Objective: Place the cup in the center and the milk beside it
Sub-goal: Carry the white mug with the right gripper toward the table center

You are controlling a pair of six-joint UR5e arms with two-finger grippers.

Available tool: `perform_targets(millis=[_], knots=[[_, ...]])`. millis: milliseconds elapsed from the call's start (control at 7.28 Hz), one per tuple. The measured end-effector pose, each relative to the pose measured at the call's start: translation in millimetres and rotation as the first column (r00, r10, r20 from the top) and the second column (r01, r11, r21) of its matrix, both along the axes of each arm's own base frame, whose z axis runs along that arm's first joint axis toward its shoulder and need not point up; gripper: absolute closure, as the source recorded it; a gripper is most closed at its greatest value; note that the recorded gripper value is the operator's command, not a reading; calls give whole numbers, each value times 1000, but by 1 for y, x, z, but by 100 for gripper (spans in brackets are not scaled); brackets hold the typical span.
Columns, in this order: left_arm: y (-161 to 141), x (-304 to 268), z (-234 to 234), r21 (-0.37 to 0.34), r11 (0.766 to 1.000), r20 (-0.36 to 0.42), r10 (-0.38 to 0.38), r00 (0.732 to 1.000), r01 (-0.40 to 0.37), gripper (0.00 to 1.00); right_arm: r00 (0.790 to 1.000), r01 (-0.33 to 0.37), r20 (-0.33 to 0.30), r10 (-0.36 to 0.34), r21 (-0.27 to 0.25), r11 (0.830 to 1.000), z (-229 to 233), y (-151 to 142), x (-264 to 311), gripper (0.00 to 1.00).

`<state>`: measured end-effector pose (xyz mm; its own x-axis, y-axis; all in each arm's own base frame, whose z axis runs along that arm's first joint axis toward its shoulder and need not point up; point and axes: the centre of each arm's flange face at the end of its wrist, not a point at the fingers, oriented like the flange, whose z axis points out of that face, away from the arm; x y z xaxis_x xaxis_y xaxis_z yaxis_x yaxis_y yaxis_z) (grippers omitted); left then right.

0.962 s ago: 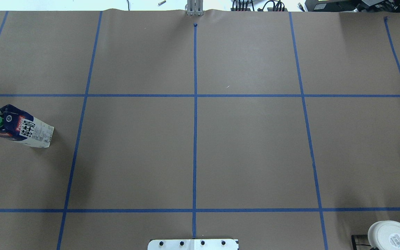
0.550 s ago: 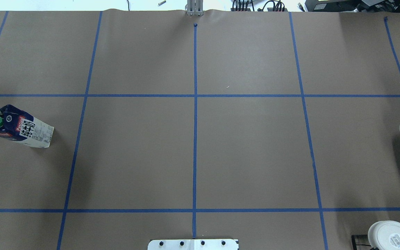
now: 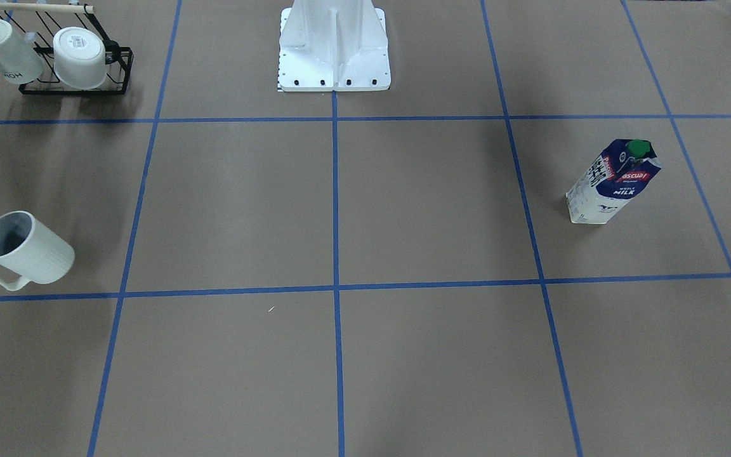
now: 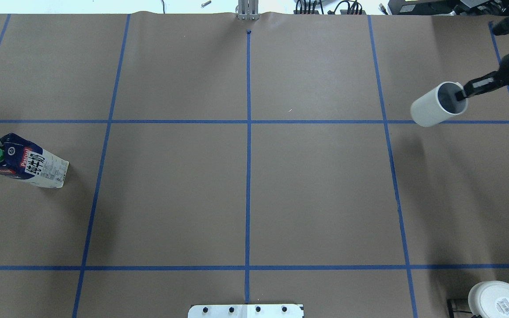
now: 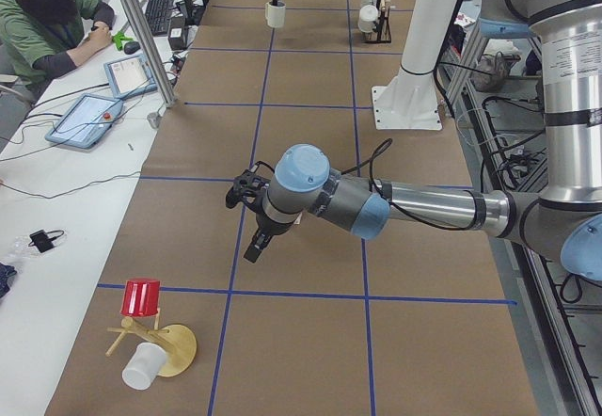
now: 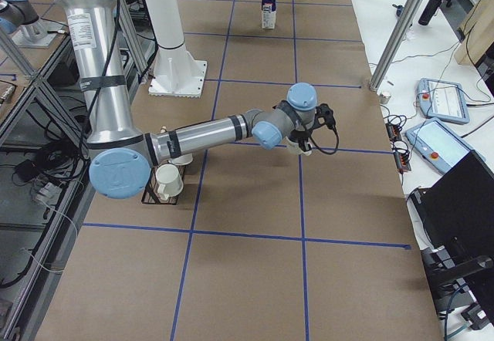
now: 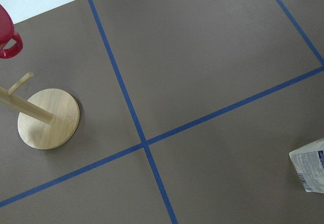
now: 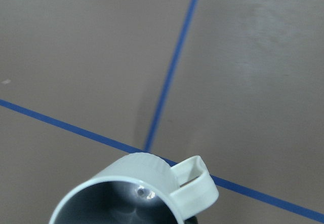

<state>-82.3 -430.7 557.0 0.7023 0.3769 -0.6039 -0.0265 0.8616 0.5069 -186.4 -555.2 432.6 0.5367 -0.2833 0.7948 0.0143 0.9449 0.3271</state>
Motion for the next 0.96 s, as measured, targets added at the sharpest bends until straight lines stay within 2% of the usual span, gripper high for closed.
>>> perform_targets(millis=[275,412,824,962], knots=[[0,0,3,-8,1000,-1,-1,1000,1,1,996,-71,56,76,-97,993,-91,16,-113,100],[0,0,5,-11,1000,-2,-2,1000,2,1,992,-108,48,116,-147,983,-125,31,-167,100],[-1,0,9,-25,1000,-5,-7,1000,7,1,971,-227,-143,193,-280,933,-221,91,-305,100],[-1,0,10,-28,1000,-5,-7,1000,7,1,965,-245,-173,199,-311,918,-240,113,-330,100]])
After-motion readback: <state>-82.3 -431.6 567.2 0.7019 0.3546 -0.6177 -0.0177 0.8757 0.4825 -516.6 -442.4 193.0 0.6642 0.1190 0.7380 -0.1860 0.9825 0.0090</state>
